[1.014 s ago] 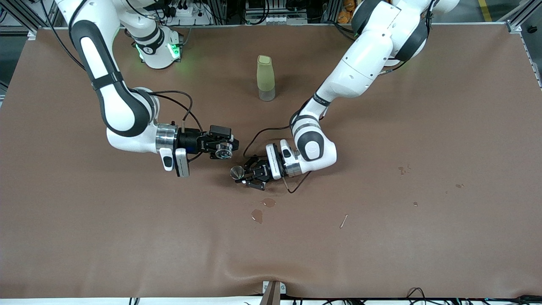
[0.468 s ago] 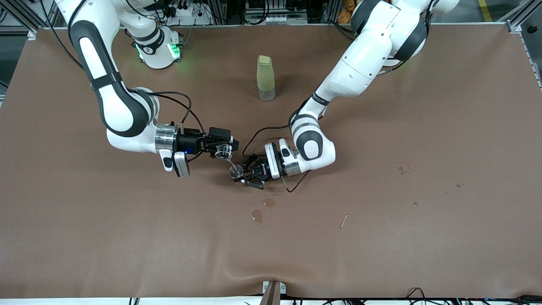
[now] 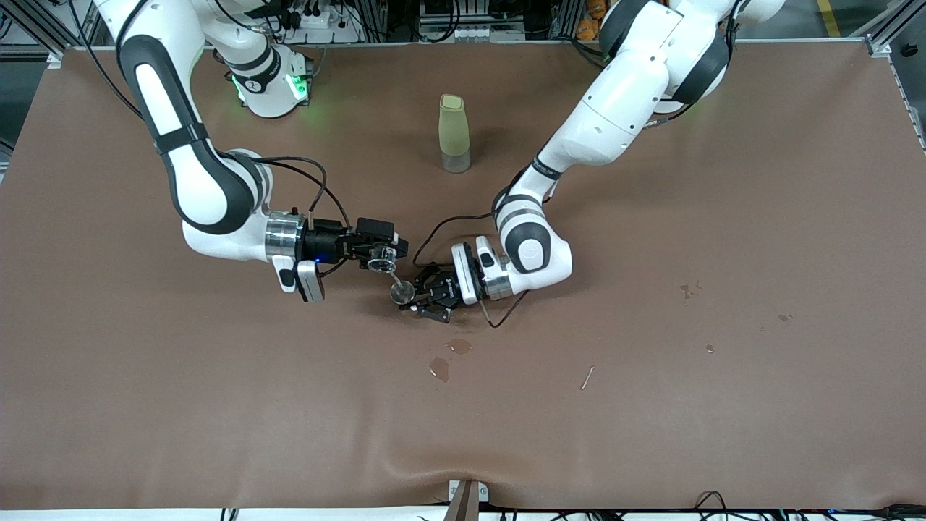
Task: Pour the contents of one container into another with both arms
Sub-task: 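Pour the jigger into the beaker held steady by the right gripper, then move the jigger back with the left gripper while the right gripper returns the beaker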
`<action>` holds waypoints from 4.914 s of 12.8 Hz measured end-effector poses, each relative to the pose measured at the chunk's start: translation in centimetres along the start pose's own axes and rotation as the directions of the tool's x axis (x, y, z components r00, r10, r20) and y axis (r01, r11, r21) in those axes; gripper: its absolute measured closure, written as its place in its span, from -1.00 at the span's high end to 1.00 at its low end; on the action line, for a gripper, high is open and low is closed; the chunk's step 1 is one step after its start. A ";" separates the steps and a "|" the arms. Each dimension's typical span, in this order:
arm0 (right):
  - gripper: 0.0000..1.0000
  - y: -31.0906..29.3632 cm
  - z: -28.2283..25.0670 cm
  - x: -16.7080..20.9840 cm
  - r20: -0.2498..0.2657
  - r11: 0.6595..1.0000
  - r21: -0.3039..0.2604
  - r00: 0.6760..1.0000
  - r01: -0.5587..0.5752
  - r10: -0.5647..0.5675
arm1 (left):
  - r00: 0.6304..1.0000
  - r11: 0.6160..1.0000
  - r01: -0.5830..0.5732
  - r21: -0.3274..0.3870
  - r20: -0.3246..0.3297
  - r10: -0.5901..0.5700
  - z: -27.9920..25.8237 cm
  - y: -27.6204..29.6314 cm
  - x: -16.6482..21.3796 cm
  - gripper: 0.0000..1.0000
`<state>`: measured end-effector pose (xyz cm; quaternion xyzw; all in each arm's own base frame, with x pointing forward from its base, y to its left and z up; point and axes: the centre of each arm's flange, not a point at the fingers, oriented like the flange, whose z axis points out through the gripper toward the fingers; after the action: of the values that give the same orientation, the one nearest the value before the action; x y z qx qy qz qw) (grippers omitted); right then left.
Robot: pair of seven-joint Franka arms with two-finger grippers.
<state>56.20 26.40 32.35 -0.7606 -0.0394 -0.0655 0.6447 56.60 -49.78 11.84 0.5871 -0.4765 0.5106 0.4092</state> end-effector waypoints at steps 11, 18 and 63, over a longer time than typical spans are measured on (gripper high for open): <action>-0.73 0.0 0.0 0.0 -0.003 0.998 0.002 0.998 -0.070 0.070 | 1.000 1.000 0.001 0.000 -0.001 -0.001 0.0 0.0 0.0 -0.59; -0.73 -0.1 -0.3 0.3 -0.024 0.993 0.018 0.993 -0.115 0.115 | 1.000 1.000 0.005 0.000 -0.004 -0.005 0.1 0.2 0.0 -0.59; -0.73 0.1 -5.3 4.0 -0.088 0.993 -0.054 0.990 0.105 -0.109 | 0.999 0.998 0.038 0.052 -0.022 -0.037 -1.0 -1.4 0.0 -0.59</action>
<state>59.94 21.05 33.75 -0.7694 -0.0492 -0.1354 0.6223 57.78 -48.52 12.02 0.6010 -0.4475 0.5215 0.4081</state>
